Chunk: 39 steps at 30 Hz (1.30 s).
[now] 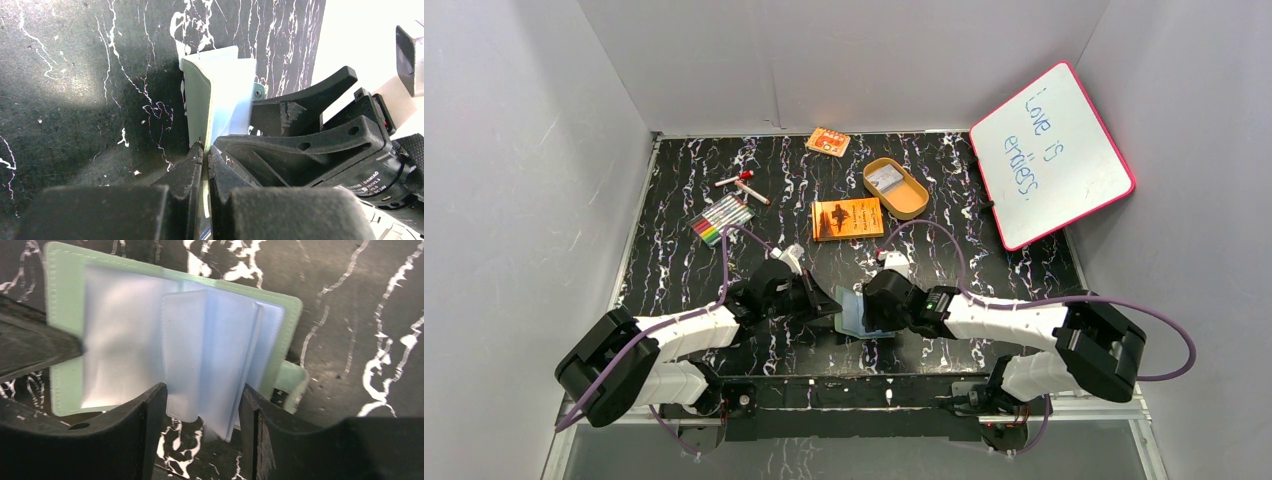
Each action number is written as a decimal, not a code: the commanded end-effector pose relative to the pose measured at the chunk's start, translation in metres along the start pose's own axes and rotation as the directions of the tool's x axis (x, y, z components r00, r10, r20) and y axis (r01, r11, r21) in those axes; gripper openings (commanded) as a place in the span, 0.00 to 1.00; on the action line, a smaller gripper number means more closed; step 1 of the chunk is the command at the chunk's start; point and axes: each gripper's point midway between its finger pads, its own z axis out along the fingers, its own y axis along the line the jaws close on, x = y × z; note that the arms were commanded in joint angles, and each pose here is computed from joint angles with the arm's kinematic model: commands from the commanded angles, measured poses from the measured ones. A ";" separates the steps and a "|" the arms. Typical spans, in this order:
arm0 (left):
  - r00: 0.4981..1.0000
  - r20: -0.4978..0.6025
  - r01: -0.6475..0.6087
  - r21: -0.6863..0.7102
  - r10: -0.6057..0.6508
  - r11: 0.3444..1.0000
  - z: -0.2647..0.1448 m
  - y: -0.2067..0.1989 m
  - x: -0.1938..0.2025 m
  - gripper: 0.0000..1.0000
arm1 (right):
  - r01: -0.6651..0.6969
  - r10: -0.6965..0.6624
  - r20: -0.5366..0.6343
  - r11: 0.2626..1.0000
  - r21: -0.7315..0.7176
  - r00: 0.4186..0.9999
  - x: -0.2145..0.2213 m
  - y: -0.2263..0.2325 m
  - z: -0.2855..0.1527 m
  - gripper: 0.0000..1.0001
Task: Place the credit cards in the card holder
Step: Open the card holder at the center of the board.
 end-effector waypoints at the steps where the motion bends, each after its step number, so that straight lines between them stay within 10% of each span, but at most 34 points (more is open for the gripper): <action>1: 1.000 0.000 -0.016 -0.013 0.016 1.000 0.000 0.004 0.001 0.00 | -0.056 0.051 0.049 0.994 0.094 0.997 -0.009 -0.023 -0.011 0.64; 8: 1.000 -0.009 -0.029 -0.044 0.029 0.999 0.000 0.013 0.004 0.00 | -0.075 0.064 0.107 0.991 0.107 0.992 -0.024 -0.038 -0.040 0.66; 21: 0.999 0.004 -0.047 -0.116 0.047 0.992 0.000 0.029 0.003 0.00 | 0.051 -0.015 0.093 0.919 -0.390 0.996 -0.045 0.076 -0.035 0.55; 39: 0.999 0.004 -0.043 -0.032 0.043 0.999 0.002 0.007 -0.001 0.00 | 0.111 -0.111 0.011 0.965 -0.239 0.994 -0.025 0.070 0.005 0.71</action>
